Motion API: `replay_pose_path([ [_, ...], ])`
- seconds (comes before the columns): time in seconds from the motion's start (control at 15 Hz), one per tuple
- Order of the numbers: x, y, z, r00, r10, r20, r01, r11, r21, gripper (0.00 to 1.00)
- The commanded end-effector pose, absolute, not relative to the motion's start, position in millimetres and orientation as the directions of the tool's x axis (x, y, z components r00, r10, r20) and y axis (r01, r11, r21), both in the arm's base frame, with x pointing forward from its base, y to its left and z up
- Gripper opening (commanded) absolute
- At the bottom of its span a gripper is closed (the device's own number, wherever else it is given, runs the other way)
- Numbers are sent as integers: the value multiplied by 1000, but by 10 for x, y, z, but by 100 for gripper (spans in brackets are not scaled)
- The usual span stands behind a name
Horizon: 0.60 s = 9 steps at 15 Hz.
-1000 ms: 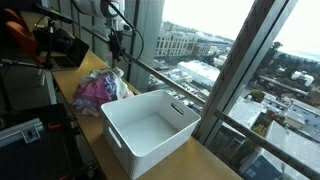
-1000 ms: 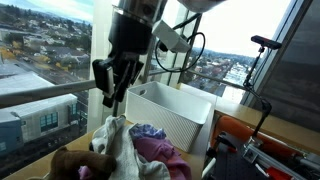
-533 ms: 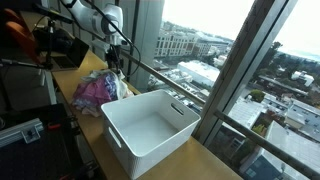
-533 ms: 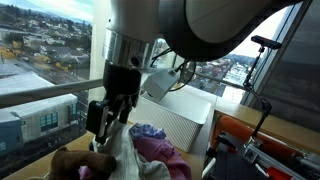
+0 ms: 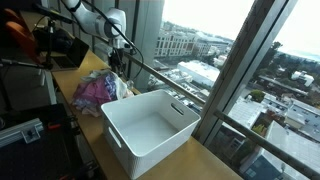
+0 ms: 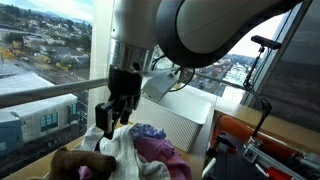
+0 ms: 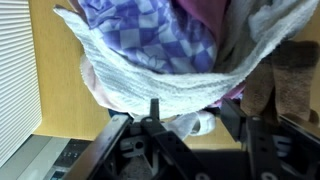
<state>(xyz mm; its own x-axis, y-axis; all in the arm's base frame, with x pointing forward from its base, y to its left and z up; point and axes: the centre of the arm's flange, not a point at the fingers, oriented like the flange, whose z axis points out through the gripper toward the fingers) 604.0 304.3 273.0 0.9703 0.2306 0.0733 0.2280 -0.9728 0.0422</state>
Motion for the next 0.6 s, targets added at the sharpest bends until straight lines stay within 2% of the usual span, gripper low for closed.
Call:
replay_pose_path([
  [0.0,6030,3007,2728,970,228,86,226,-973,38,35],
  [0.2,5992,2973,2697,971,225,81,223,-974,38,12],
  [0.33,5953,2968,2673,971,226,78,223,-974,38,0],
  [0.53,5900,2978,2651,971,228,71,225,-973,43,0],
])
